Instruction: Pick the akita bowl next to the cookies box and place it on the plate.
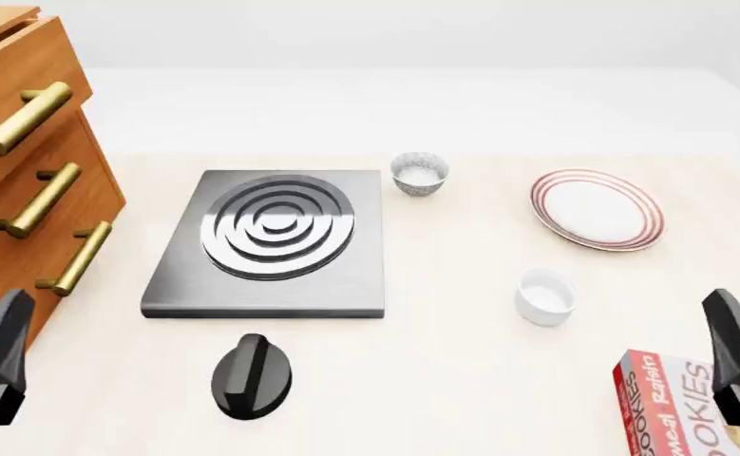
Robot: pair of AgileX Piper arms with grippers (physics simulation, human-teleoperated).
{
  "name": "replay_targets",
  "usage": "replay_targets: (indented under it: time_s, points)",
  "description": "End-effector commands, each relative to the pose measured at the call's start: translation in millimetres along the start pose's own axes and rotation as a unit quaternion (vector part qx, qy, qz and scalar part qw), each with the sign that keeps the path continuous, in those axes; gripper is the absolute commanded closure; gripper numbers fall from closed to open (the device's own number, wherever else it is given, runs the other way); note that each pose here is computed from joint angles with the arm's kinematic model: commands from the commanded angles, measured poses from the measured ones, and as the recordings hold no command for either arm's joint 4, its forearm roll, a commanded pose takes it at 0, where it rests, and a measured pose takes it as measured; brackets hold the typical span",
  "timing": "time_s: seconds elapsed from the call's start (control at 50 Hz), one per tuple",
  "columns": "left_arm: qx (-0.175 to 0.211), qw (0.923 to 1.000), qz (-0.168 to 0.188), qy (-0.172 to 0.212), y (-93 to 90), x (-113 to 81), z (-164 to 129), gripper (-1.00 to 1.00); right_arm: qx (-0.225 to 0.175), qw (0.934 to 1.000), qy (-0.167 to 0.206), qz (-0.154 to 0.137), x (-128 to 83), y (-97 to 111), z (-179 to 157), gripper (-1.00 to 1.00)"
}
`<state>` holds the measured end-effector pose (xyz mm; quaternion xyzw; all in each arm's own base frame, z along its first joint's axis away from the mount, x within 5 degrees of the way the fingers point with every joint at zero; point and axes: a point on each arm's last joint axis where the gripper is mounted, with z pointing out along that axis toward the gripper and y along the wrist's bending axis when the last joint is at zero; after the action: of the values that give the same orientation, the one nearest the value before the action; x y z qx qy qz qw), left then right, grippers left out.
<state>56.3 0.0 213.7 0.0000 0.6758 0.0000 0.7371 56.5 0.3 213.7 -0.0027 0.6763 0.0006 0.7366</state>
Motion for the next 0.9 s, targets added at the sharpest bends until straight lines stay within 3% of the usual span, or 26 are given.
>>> replay_targets:
  time_s: [0.02, 0.06, 0.18, 0.2, 0.34, 0.44, 0.48, 0.54, 0.58, 0.62, 0.68, 0.72, 0.78, 0.9]
  points:
    - [0.0, 1.0, 0.0, 0.0, 0.0, -0.7, 0.3, -1.0, -0.021, 0.9998, 0.002, -0.006, -1.5, 2.4, 1.6, -1.0]
    - [0.0, 1.0, 0.0, 0.0, 0.0, -0.7, 0.3, -1.0, -0.018, 0.9998, 0.01, 0.006, -1.4, 2.2, 7.0, -1.0]
    - [0.0, 1.0, 0.0, 0.0, 0.0, -0.7, 0.3, -1.0, -0.002, 0.9999, 0.013, 0.007, -12.1, 0.3, 9.4, -1.0]
    - [0.0, 1.0, 0.0, 0.0, 0.0, -0.7, 0.3, -1.0, 0.009, 0.9998, 0.013, -0.011, -17.8, -1.2, 8.6, -1.0]
    - [0.0, 1.0, 0.0, 0.0, 0.0, -0.7, 0.3, -1.0, 0.039, 0.9972, 0.065, 0.002, -33.5, -5.6, 17.7, -1.0]
    - [0.0, 1.0, 0.0, 0.0, 0.0, -0.7, 0.3, -1.0, 0.03, 0.9957, 0.087, 0.01, -43.2, -4.3, 18.3, -1.0]
    - [0.0, 1.0, 0.0, 0.0, 0.0, -0.7, 0.3, -1.0, 0.028, 0.992, 0.123, 0.009, -41.1, -4.5, 28.8, -1.0]
    - [0.0, 1.0, 0.0, 0.0, 0.0, -0.7, 0.3, -1.0, 0.031, 0.9915, 0.126, -0.003, -50.7, -5.4, 29.3, -1.0]
    - [0.0, 1.0, 0.0, 0.0, 0.0, -0.7, 0.3, -1.0, 0.033, 0.9904, 0.134, 0.006, -56.5, -5.7, 32.4, -1.0]
    - [0.0, 1.0, 0.0, 0.0, 0.0, -0.7, 0.3, -1.0, 0.044, 0.9859, 0.161, -0.007, -58.8, -8.8, 41.1, -1.0]
    - [0.0, 1.0, 0.0, 0.0, 0.0, -0.7, 0.3, -1.0, 0.04, 0.9859, 0.163, 0.002, -64.0, -7.6, 40.4, -1.0]
    - [0.0, 1.0, 0.0, 0.0, 0.0, -0.7, 0.3, -1.0, 0.047, 0.9806, 0.189, 0.024, -60.2, -9.4, 51.6, -1.0]
    - [0.0, 1.0, 0.0, 0.0, 0.0, -0.7, 0.3, -1.0, 0.054, 0.9812, 0.185, 0.014, -67.5, -10.9, 50.2, -1.0]
    - [0.0, 1.0, 0.0, 0.0, 0.0, -0.7, 0.3, -1.0, 0.069, 0.974, 0.215, 0.018, -68.9, -16.2, 66.1, -1.0]
